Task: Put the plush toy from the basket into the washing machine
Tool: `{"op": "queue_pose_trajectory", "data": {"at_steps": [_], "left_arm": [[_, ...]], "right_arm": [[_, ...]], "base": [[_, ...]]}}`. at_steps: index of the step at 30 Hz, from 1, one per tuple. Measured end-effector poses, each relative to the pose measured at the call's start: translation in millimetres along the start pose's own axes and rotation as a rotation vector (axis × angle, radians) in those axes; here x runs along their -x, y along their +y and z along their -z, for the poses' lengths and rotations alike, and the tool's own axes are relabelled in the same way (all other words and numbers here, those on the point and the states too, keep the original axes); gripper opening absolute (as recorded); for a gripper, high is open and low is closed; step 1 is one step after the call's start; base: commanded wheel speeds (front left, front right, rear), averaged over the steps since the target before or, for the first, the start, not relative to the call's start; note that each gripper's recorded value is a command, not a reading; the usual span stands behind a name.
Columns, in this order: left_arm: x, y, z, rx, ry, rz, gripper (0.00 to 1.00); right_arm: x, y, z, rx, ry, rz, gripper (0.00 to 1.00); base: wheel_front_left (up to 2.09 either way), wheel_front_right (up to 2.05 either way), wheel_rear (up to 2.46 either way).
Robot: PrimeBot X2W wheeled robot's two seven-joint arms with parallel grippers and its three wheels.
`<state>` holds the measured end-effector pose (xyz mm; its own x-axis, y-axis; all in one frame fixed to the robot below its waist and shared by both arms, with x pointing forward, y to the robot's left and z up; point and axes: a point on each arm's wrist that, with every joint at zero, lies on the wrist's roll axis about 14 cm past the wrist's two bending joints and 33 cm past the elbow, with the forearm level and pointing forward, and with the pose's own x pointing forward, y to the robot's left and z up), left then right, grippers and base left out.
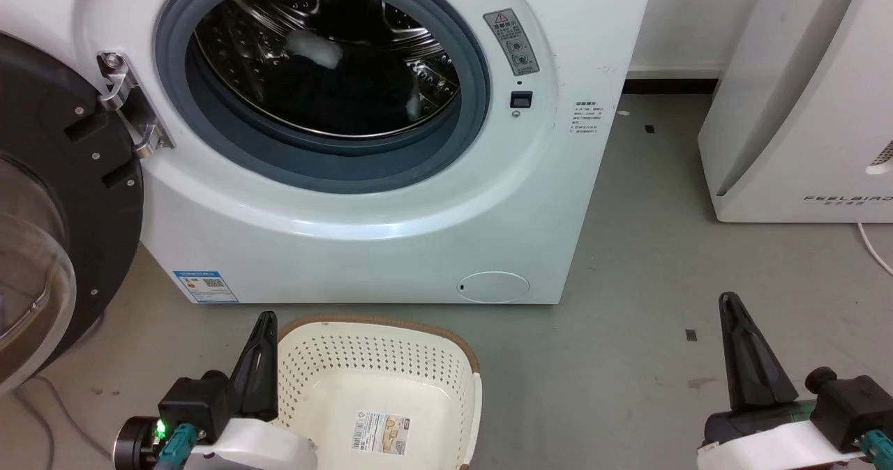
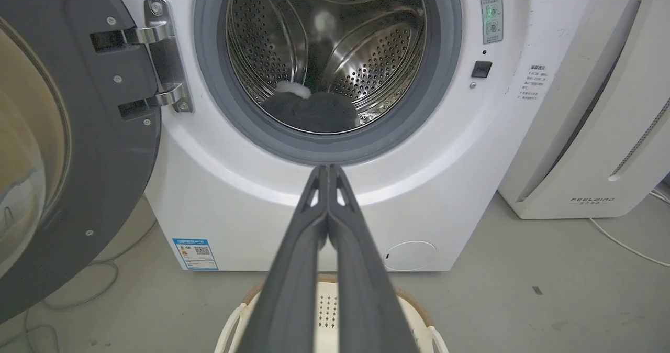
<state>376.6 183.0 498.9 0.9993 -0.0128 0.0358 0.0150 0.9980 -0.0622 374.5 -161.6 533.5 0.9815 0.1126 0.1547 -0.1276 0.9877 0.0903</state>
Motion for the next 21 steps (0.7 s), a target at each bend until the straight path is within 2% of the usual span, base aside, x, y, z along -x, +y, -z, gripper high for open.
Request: {"op": "queue_pose_trajectory", "data": {"at_steps": [21], "left_arm": [[-0.7, -3.4, -6.2, -0.022, 0.004, 0.006, 0.00]], "right_arm": [[2.1, 0.6, 3.0, 0.032, 0.039, -0.005, 0.00]], "base": [[0.00, 0.00, 0.00]]}}
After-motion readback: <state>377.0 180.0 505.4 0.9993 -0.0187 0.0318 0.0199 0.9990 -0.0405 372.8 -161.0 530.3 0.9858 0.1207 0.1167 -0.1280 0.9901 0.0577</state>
